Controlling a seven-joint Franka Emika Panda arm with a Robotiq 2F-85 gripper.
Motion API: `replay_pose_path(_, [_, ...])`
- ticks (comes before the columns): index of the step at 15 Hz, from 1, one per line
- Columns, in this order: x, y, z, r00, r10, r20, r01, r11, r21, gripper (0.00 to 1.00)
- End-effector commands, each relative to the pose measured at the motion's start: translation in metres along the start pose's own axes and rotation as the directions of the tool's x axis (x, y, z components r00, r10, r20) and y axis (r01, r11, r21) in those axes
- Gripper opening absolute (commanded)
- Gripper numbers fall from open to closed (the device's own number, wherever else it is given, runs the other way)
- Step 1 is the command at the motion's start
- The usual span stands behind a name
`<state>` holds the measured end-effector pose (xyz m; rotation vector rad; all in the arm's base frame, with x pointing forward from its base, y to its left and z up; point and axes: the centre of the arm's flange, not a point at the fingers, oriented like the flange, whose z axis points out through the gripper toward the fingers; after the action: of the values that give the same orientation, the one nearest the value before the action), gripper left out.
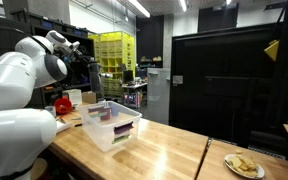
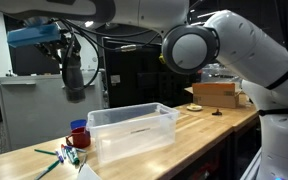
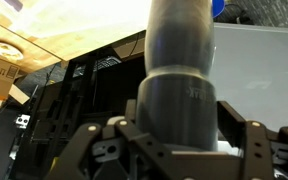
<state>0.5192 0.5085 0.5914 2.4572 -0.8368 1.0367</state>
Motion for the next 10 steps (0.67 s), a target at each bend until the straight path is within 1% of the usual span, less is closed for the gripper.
replay_pose_path(1, [0.037, 0.003, -0.007, 0.999, 0.033, 0.027, -0.033, 0.999, 0.003, 0.53])
replay_pose_path(5, [0.055, 0.014, 0.012, 0.996, 0.065, 0.059, -0.065, 0.998, -0.008, 0.53])
replay_pose_path(10, [0.065, 0.023, 0.037, 0.99, 0.092, 0.11, -0.09, 0.996, -0.025, 0.53])
